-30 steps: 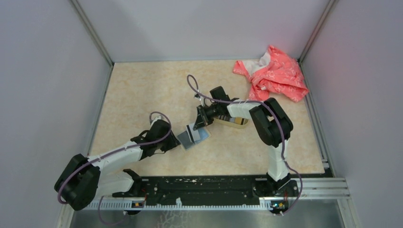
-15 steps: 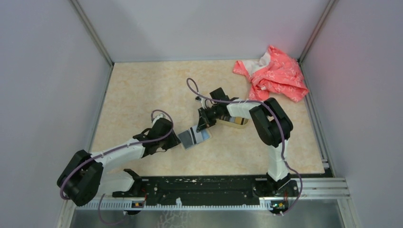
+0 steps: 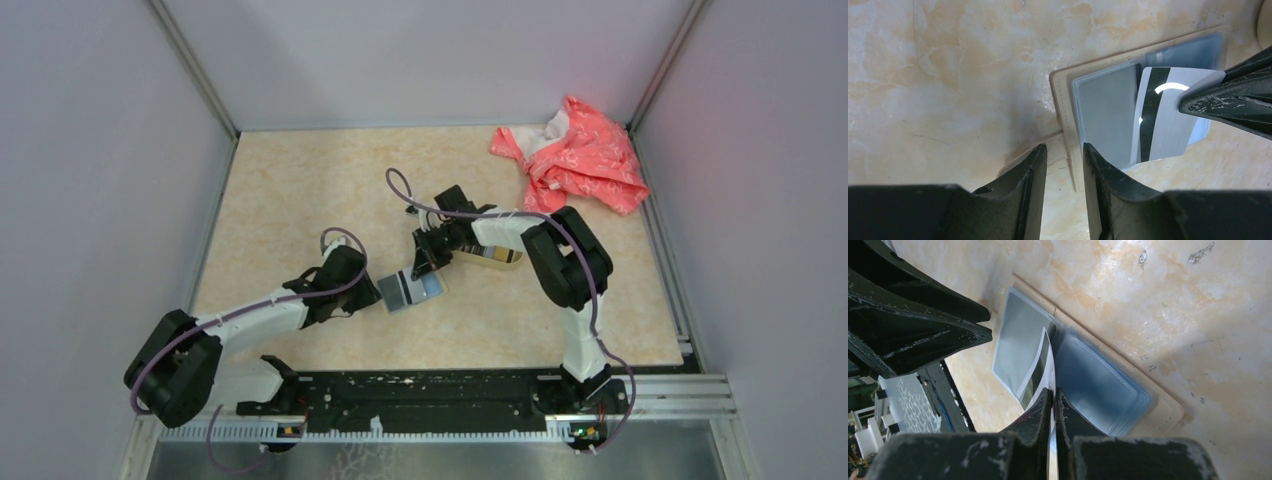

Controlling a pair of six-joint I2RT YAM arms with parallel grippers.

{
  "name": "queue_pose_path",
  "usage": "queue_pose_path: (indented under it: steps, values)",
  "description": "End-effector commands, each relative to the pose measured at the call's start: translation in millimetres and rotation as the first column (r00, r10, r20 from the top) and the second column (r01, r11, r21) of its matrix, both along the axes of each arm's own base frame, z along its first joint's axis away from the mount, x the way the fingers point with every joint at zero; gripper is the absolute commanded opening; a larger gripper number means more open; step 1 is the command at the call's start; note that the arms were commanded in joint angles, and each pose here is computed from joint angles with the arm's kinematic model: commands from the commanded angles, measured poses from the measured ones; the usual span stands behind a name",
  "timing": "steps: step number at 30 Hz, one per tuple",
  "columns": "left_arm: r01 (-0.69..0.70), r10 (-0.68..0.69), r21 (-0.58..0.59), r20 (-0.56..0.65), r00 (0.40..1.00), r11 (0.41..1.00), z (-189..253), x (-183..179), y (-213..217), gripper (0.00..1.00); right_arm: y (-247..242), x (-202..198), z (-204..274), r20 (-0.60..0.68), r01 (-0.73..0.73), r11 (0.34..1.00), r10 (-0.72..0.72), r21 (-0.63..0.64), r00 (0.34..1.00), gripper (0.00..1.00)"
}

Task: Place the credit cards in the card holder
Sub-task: Insert the credit card into the card holder.

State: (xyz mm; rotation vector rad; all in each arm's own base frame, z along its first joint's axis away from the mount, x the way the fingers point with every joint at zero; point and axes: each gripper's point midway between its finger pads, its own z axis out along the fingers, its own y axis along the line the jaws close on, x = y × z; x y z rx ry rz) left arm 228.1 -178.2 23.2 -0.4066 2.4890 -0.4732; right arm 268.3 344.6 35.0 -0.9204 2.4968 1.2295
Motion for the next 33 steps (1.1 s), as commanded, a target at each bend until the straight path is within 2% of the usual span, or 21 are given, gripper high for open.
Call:
queue_pose_path:
  steps: [1, 20, 33]
  values:
    - [-0.018, 0.022, 0.100, -0.047, 0.999, 0.995, -22.8, -8.4, 19.4, 0.40, 1.7, 5.9, -9.7, 0.047, 0.014, 0.997, -0.011, -0.073, 0.999, 0.00]
    - [-0.012, 0.017, 0.105, -0.045, 0.999, 0.994, -21.8, -7.2, 18.9, 0.40, -10.8, 2.8, -31.5, 0.017, 0.065, 0.972, -0.063, -0.228, 0.998, 0.00]
    - [-0.016, 0.021, 0.109, -0.043, 0.999, 0.994, -20.8, -6.3, 20.1, 0.40, -21.2, 7.4, -31.5, 0.047, 0.125, 0.952, -0.117, -0.279, 0.992, 0.00]
